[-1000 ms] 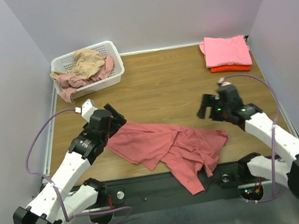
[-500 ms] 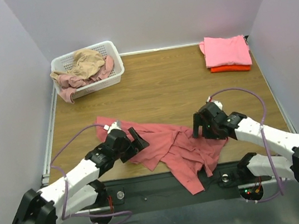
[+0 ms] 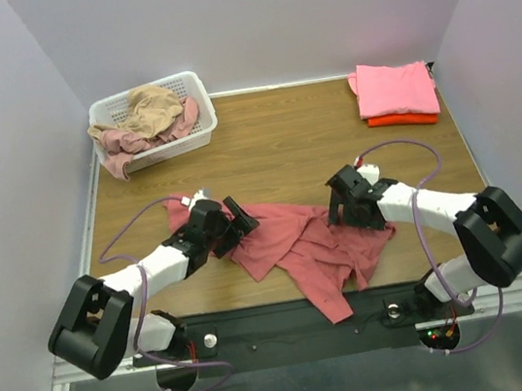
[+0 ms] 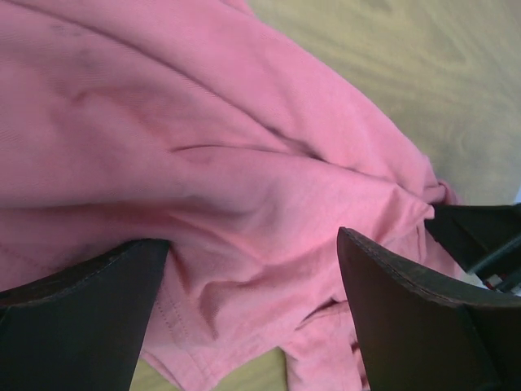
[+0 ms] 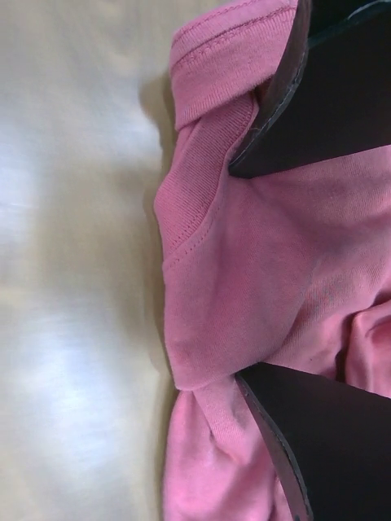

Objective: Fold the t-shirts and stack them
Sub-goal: Flatten the tshirt out

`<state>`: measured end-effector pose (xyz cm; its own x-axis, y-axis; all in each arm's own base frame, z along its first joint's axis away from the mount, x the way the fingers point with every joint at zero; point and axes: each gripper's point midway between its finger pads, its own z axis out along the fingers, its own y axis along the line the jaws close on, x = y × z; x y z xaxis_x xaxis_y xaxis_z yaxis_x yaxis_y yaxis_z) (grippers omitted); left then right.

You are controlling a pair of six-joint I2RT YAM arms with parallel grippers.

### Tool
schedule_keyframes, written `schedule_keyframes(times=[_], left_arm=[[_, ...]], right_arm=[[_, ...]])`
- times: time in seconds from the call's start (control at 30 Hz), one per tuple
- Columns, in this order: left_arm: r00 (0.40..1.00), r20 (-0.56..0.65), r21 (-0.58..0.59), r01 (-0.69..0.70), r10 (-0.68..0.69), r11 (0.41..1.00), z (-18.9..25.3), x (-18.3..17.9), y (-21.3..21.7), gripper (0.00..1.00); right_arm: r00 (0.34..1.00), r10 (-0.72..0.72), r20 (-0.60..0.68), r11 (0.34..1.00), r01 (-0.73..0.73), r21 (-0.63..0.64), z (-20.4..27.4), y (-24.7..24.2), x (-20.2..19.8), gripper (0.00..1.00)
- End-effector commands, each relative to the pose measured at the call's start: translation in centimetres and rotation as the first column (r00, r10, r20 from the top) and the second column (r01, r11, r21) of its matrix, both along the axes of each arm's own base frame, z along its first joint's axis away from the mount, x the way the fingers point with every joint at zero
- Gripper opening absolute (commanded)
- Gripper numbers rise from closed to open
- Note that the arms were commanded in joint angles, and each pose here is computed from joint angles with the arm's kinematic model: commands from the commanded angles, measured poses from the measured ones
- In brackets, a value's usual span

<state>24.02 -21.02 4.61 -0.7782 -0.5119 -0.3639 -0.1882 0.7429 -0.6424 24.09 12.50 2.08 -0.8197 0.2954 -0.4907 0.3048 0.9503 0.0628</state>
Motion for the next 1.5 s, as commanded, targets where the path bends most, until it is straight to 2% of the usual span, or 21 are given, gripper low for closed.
schedule_keyframes(times=[0.0,0.1,0.27,0.33,0.5,0.6,0.63,0.77,0.87,1.0,1.27,1.33,1.37,1.47], left_arm=[[0.998,0.001,0.19,-0.055,0.056,0.98,-1.9,1.8,3.7,0.98],[0.999,0.001,0.236,-0.052,0.053,0.97,-1.5,4.3,4.4,0.98],[0.997,-0.008,0.271,-0.07,0.075,0.96,-0.1,6.0,4.7,0.98],[0.998,0.006,0.229,-0.062,0.063,0.971,0.8,5.1,4.1,0.98],[0.997,0.019,0.155,-0.077,0.075,0.985,2.3,0.9,3.2,0.98],[0.999,-0.003,0.117,-0.05,0.051,0.992,2.3,-2.1,1.7,0.98],[1.0,-0.01,0.105,-0.001,0.002,0.994,2.3,-3.6,0.4,0.98],[0.997,-0.068,0.073,0.045,-0.04,0.996,1.2,-6.5,-1.3,0.98],[0.994,-0.106,0.114,0.045,-0.033,0.993,0.0,-7.5,-1.5,0.98],[0.985,-0.17,0.247,0.011,0.032,0.969,-2.3,-7.6,-0.1,0.98],[0.983,-0.158,0.346,-0.035,0.095,0.938,-2.9,-5.5,-0.1,0.86],[0.978,-0.173,0.386,-0.041,0.116,0.922,-3.5,-5.3,0.3,0.8],[0.977,-0.176,0.394,-0.045,0.124,0.918,-3.7,-5.2,0.4,0.72],[0.968,-0.197,0.42,-0.059,0.155,0.906,-4.7,-5.2,1.1,0.61]], right_arm=[[0.994,-0.083,0.065,0.996,0.082,0.021,-1.0,-0.9,4.5,1.0],[0.993,-0.069,0.092,0.996,0.064,0.055,0.1,-1.2,8.0,1.0],[0.987,0.077,0.14,0.986,-0.096,0.138,3.4,1.7,9.7,1.0],[0.976,0.116,0.183,0.974,-0.148,0.173,5.4,2.1,8.8,1.0],[0.94,0.089,0.328,0.969,-0.158,0.192,10.1,0.5,6.4,1.0],[0.941,0.063,0.332,0.974,-0.13,0.184,10.3,-0.8,4.5,1.0],[0.932,0.046,0.361,0.975,-0.121,0.186,11.1,-1.3,4.1,1.0],[0.93,0.005,0.368,0.983,-0.071,0.167,11.2,-2.8,2.9,1.0],[0.931,-0.001,0.364,0.984,-0.064,0.168,11.1,-3.0,2.4,1.0],[0.939,-0.01,0.344,0.988,-0.043,0.147,10.3,-3.5,2.2,1.0],[0.951,-0.028,0.309,0.992,-0.012,0.125,9.2,-4.0,2.0,1.0],[0.95,-0.039,0.31,0.993,0.003,0.116,9.2,-4.3,1.9,1.0],[0.95,-0.041,0.31,0.993,0.005,0.116,9.2,-4.4,1.9,1.0],[0.948,-0.055,0.313,0.993,0.02,0.113,9.2,-4.6,1.8,1.0]])
